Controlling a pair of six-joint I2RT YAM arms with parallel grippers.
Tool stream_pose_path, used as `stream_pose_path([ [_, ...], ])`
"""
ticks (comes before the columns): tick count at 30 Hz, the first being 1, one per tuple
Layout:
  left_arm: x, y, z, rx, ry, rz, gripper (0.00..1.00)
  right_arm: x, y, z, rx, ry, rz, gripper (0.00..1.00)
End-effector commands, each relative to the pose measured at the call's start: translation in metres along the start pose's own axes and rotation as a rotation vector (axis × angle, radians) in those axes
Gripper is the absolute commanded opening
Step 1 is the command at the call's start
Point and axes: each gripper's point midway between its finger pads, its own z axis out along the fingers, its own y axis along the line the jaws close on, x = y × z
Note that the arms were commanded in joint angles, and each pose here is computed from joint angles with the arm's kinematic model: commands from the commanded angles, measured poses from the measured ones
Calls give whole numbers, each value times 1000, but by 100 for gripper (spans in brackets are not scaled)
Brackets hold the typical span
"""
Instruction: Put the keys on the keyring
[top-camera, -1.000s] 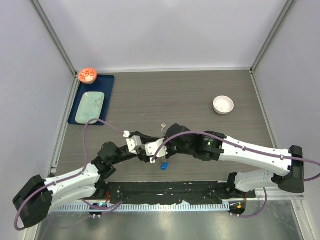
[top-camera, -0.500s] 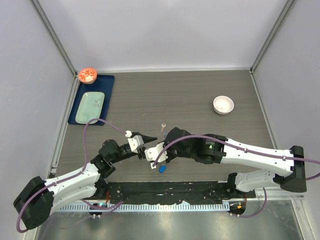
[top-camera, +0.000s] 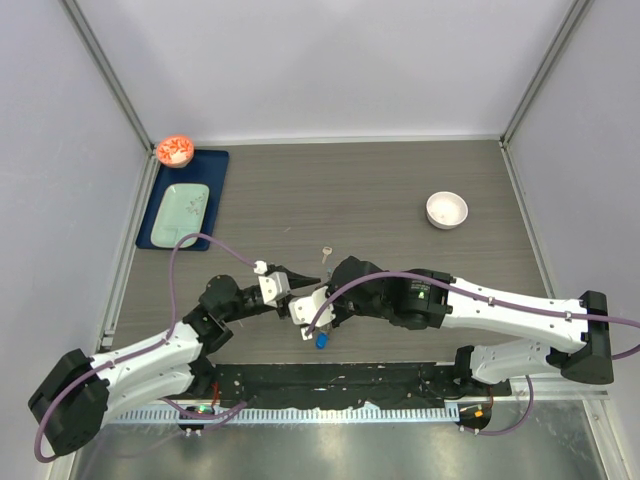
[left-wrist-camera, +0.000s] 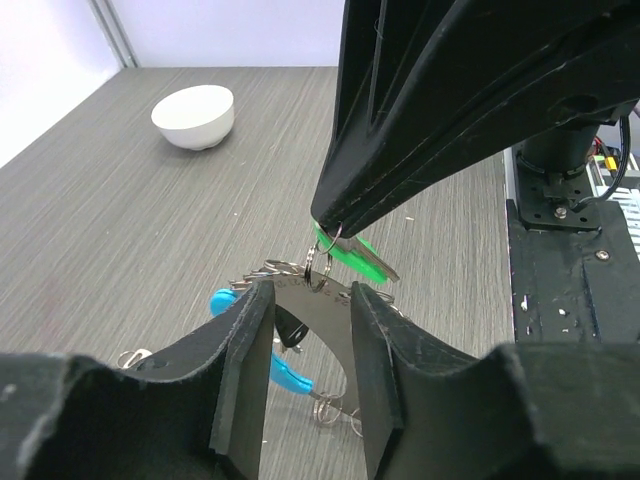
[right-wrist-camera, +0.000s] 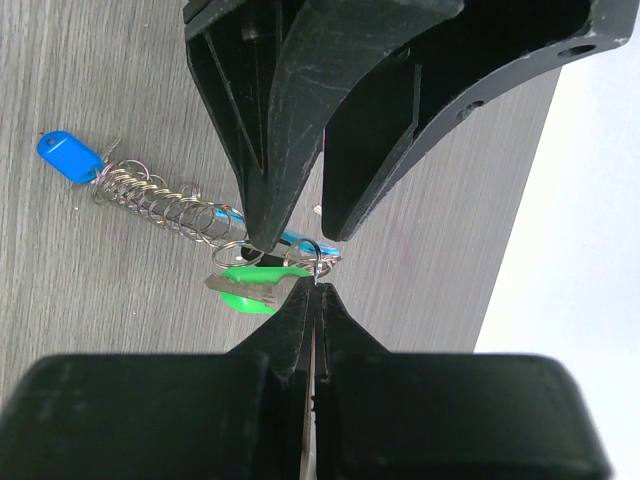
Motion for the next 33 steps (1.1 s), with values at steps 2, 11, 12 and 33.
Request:
stream_pose_path([
  [2,-22,5,7,10,-50,39,38,-15,-18,-10,72,-56,-6,1],
  [11,-24,8,11,-1,-61,17,33,-16,-14,-6,53,-49,-13,1],
  [12,-23,8,12,1,-58,11,31,-16,-13,-5,51,-47,-14,1],
  [33,-33,5,11,12,-87,-2,19,-13,-12,-3,48,-30,-14,1],
])
